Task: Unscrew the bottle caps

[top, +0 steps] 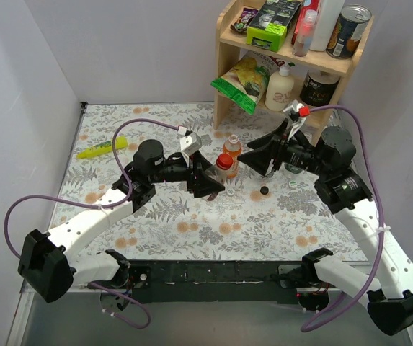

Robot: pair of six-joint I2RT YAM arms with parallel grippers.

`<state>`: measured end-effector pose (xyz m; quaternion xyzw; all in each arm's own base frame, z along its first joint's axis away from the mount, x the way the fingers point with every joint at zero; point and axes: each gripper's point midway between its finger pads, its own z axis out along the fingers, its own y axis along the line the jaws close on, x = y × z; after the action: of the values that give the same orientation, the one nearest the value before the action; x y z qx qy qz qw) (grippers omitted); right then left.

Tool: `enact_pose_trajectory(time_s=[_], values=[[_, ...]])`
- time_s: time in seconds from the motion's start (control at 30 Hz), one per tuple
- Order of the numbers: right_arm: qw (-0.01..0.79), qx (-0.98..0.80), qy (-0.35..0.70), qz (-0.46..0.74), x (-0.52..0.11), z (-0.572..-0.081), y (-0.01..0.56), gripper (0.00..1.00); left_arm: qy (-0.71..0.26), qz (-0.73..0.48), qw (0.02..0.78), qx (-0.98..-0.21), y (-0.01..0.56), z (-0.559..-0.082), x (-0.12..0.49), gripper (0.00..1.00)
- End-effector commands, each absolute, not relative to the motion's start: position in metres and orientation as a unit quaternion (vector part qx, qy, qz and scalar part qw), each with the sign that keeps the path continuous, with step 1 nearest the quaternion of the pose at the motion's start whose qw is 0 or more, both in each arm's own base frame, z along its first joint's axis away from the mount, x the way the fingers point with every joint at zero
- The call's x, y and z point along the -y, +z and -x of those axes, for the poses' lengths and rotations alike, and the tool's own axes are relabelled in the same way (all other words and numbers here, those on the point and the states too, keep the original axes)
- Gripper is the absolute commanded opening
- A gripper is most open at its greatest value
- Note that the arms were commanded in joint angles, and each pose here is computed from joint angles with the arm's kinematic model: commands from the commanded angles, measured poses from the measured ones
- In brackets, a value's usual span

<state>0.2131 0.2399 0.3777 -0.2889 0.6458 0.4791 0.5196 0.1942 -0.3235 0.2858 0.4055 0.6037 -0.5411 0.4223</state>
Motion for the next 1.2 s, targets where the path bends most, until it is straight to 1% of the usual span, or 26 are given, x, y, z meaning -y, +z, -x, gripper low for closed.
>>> enact_pose_trajectory(time_s=[0.0,0.17,0.47,0.93,1.03,1.17], values=[[0.526,-0.682,0.483,0.158,-0.232,-0.231,0.382,0.71,-0.469,-0.347,0.493,-0.645,0.29,-0.23,0.31,0.33],[0.514,-0.684,0.494,0.153,-0.248,-0.222,0.381,0.69,-0.461,-0.342,0.487,-0.658,0.283,-0.234,0.313,0.32],[0.497,-0.697,0.493,0.155,-0.274,-0.226,0.373,0.69,-0.45,-0.347,0.481,-0.668,0.276,-0.233,0.317,0.32],[0.482,-0.699,0.499,0.173,-0.287,-0.225,0.372,0.67,-0.443,-0.355,0.47,-0.676,0.267,-0.229,0.324,0.31],[0.484,-0.708,0.487,0.169,-0.285,-0.227,0.368,0.67,-0.44,-0.354,0.473,-0.676,0.268,-0.23,0.324,0.31],[0.506,-0.734,0.432,0.134,-0.266,-0.24,0.359,0.67,-0.433,-0.347,0.48,-0.679,0.268,-0.232,0.321,0.31]])
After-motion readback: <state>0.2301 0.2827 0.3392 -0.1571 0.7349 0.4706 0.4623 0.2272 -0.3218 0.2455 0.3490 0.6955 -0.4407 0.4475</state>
